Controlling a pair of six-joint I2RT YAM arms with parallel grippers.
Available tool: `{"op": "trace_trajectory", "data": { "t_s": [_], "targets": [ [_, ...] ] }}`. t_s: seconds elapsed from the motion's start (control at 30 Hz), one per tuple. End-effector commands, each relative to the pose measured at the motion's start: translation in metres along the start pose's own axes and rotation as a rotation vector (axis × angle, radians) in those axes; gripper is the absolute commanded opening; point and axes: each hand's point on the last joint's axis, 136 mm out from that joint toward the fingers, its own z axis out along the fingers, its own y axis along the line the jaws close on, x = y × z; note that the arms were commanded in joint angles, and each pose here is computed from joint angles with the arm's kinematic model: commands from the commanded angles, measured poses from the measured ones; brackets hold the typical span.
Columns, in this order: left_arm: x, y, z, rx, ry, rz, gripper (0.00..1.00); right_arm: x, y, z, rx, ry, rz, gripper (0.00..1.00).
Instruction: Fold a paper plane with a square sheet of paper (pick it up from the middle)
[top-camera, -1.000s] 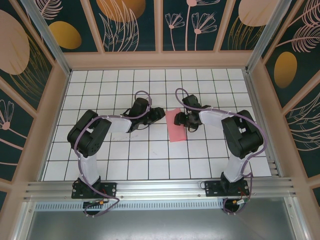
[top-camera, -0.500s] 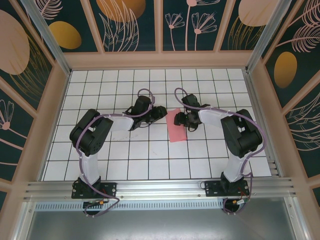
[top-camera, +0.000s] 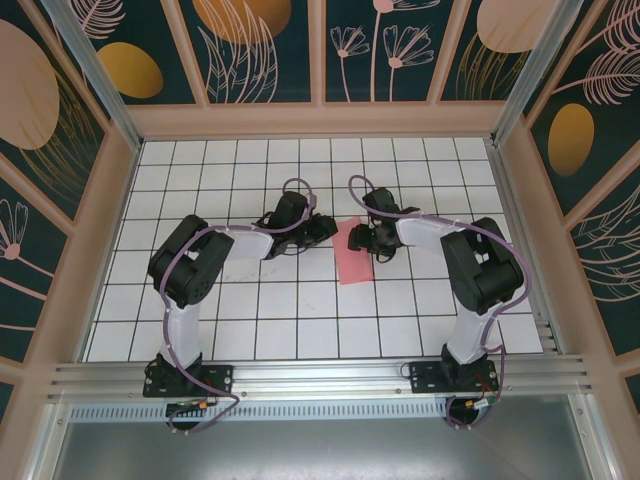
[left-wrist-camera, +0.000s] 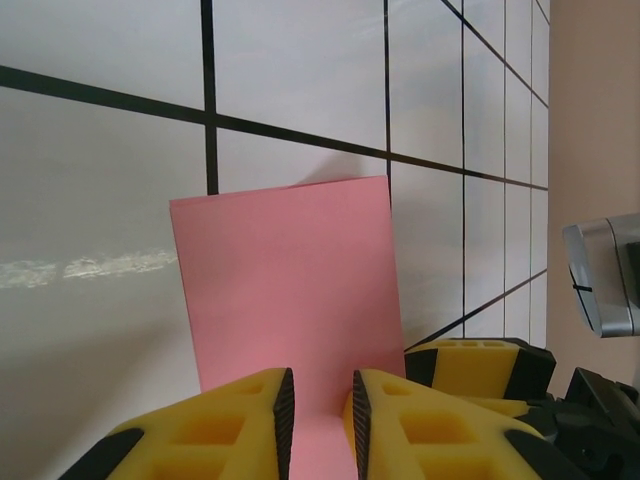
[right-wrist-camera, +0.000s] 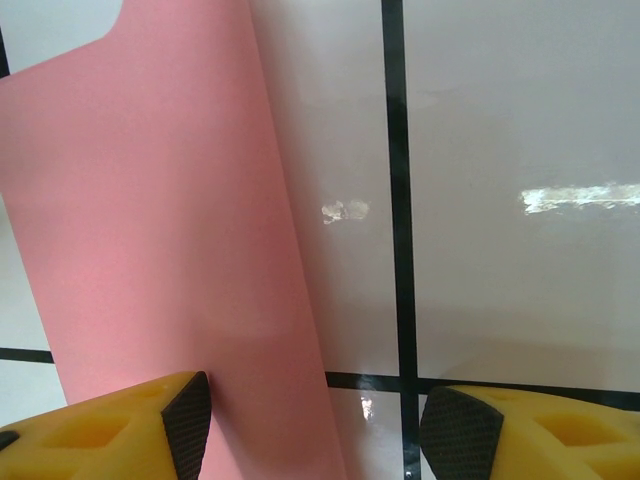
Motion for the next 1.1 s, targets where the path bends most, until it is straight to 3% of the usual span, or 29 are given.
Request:
{"op": "trace_trajectory", "data": {
  "t_s": [0.0,1.07],
  "targets": [
    [0.005,-0.002,0.006,0.004,0.035,-0.005,0.26,0.084,-0.058,0.089,0.129,0.236,0.015,0.67],
    [0.030,0.023,0.024,-0.113,0.127,-0.056,0.13,0.095,-0.063,0.095,0.138,0.266,0.023,0.67]
  ]
}}
